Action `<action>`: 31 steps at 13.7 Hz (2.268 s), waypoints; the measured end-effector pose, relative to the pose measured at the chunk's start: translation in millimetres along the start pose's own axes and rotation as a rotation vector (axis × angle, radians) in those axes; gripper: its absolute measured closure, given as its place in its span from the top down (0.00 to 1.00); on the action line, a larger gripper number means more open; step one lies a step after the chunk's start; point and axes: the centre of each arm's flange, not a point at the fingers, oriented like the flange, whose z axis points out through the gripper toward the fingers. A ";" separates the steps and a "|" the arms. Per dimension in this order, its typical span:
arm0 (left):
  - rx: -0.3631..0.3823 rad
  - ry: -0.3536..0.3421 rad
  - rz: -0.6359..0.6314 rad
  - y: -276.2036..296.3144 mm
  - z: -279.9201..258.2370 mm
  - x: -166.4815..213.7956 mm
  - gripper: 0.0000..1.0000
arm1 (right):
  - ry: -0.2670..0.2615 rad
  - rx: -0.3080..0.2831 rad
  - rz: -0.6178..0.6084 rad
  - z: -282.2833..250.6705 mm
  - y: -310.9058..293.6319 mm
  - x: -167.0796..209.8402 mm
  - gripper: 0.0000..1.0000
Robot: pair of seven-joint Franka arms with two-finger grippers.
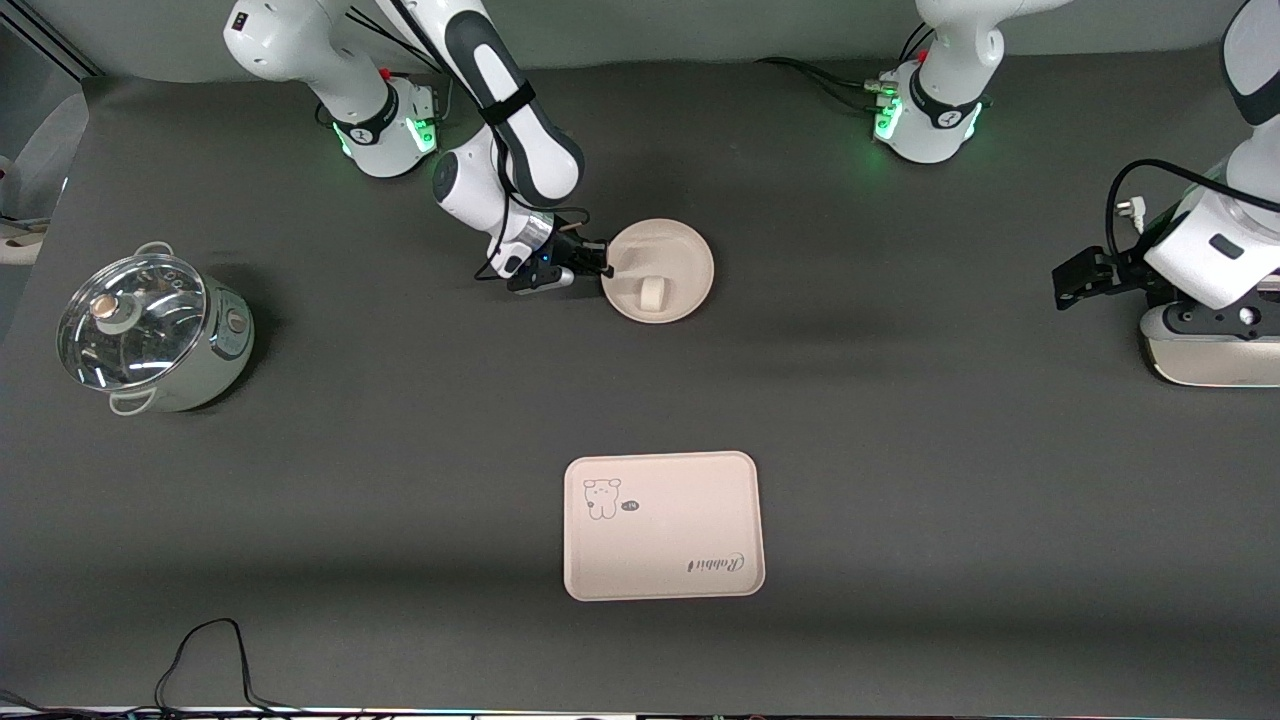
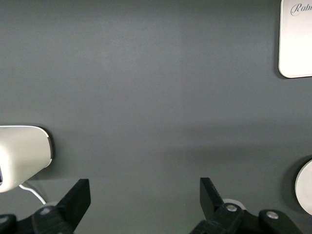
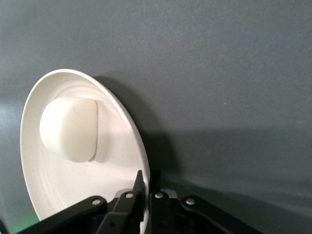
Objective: Place bun in plate and plate on tray
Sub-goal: 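Grasp the plate rim with the right gripper and lift it, then carry the plate with the right gripper onto the white tray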
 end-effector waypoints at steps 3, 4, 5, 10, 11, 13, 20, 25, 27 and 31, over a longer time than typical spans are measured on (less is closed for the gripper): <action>0.001 -0.012 0.003 1.6 0.7 -1.6 1.00 | 0.062 -0.019 0.010 -9.3 -5.7 9.0 0.05; 0.001 -0.015 0.002 1.3 0.8 -2.2 1.00 | 0.083 -0.015 0.012 -14.9 -10.4 12.9 0.05; 0.001 -0.015 0.000 0.0 0.1 -2.5 1.00 | 0.102 -0.004 0.014 -21.8 -16.1 17.6 0.05; 0.003 -0.030 -0.015 -7.5 -6.6 -7.1 1.00 | 0.202 0.063 0.042 -70.2 -29.9 65.7 0.05; 0.003 -0.024 -0.020 -9.1 -9.6 -7.1 1.00 | 0.210 0.062 0.050 -76.3 -32.1 75.3 0.05; 0.000 -0.014 -0.048 -23.6 -14.4 -6.9 1.00 | 0.195 0.056 0.075 -86.4 -40.0 96.1 0.05; -0.003 0.008 -0.061 -30.9 -23.8 -5.4 1.00 | 0.006 0.078 0.206 -195.0 -85.5 231.0 0.05; -0.006 -0.009 -0.043 -22.3 -14.8 -0.5 1.00 | 0.027 0.046 0.201 -211.3 -90.9 308.7 0.05; -0.006 -0.006 -0.035 -18.3 -15.4 -0.1 1.00 | 0.056 0.002 0.195 -189.0 -91.5 337.0 0.05; -0.003 -0.004 -0.064 -4.3 -14.9 0.8 1.00 | 0.092 -0.084 0.209 -132.6 -75.1 382.4 0.05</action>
